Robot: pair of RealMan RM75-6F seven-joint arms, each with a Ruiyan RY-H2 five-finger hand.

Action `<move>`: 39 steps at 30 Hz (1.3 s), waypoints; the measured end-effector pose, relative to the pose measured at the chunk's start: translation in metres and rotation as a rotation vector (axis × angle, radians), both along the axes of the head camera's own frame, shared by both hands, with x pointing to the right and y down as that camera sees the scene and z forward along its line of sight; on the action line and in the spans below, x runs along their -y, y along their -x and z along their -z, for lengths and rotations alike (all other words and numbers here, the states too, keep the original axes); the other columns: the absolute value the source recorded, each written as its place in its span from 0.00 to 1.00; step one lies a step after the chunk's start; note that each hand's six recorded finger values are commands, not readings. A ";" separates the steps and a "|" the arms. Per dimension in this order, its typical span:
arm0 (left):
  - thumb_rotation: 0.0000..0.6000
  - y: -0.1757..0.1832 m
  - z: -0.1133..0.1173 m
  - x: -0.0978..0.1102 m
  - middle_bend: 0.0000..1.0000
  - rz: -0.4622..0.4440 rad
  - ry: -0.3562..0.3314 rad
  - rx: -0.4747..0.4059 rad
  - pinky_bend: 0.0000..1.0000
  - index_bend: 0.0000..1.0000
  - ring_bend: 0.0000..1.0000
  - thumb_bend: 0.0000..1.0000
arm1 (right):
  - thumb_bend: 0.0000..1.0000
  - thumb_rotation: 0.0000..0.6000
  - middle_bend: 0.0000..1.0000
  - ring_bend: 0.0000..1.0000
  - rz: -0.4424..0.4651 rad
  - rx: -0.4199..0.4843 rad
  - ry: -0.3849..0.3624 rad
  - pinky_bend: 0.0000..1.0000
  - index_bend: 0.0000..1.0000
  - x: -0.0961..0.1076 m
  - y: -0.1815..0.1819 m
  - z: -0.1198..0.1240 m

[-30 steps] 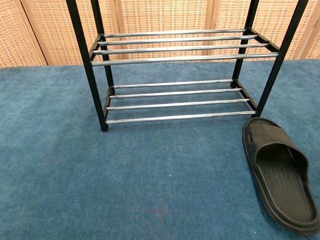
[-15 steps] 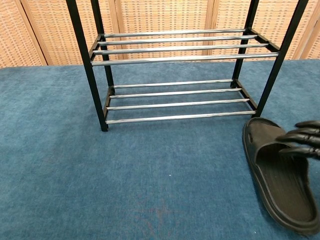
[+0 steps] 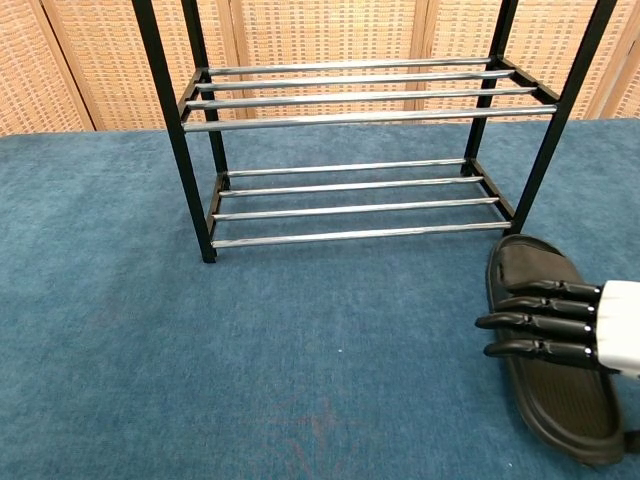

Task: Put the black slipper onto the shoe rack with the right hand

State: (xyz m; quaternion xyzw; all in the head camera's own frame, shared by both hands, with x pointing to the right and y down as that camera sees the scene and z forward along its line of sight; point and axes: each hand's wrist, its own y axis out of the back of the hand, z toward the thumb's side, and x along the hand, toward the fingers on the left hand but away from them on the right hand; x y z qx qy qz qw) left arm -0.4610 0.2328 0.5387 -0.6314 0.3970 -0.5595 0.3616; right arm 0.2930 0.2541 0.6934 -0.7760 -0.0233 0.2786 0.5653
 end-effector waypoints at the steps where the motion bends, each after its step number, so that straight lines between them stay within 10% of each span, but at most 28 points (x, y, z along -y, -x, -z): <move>1: 1.00 0.000 0.000 0.000 0.00 -0.001 0.000 0.000 0.00 0.00 0.00 0.16 | 0.00 1.00 0.00 0.00 0.011 -0.002 -0.002 0.00 0.00 0.001 0.003 0.000; 18: 1.00 0.003 0.000 0.002 0.00 0.011 0.001 -0.005 0.00 0.00 0.00 0.16 | 0.00 1.00 0.00 0.00 0.184 -0.191 0.017 0.00 0.00 0.010 0.033 -0.005; 22: 1.00 0.003 0.000 0.003 0.00 0.012 0.003 -0.005 0.00 0.00 0.00 0.16 | 0.00 1.00 0.12 0.02 0.219 -0.226 0.012 0.01 0.15 0.013 0.037 -0.002; 29: 1.00 0.003 -0.001 0.003 0.00 0.013 0.005 -0.002 0.00 0.00 0.00 0.16 | 0.35 1.00 0.48 0.32 0.269 -0.225 0.010 0.34 0.52 0.007 0.046 0.000; 39: 1.00 0.002 -0.002 0.003 0.00 0.012 0.009 -0.002 0.00 0.00 0.00 0.16 | 0.50 1.00 0.58 0.42 0.272 -0.130 -0.015 0.42 0.61 0.004 0.048 0.013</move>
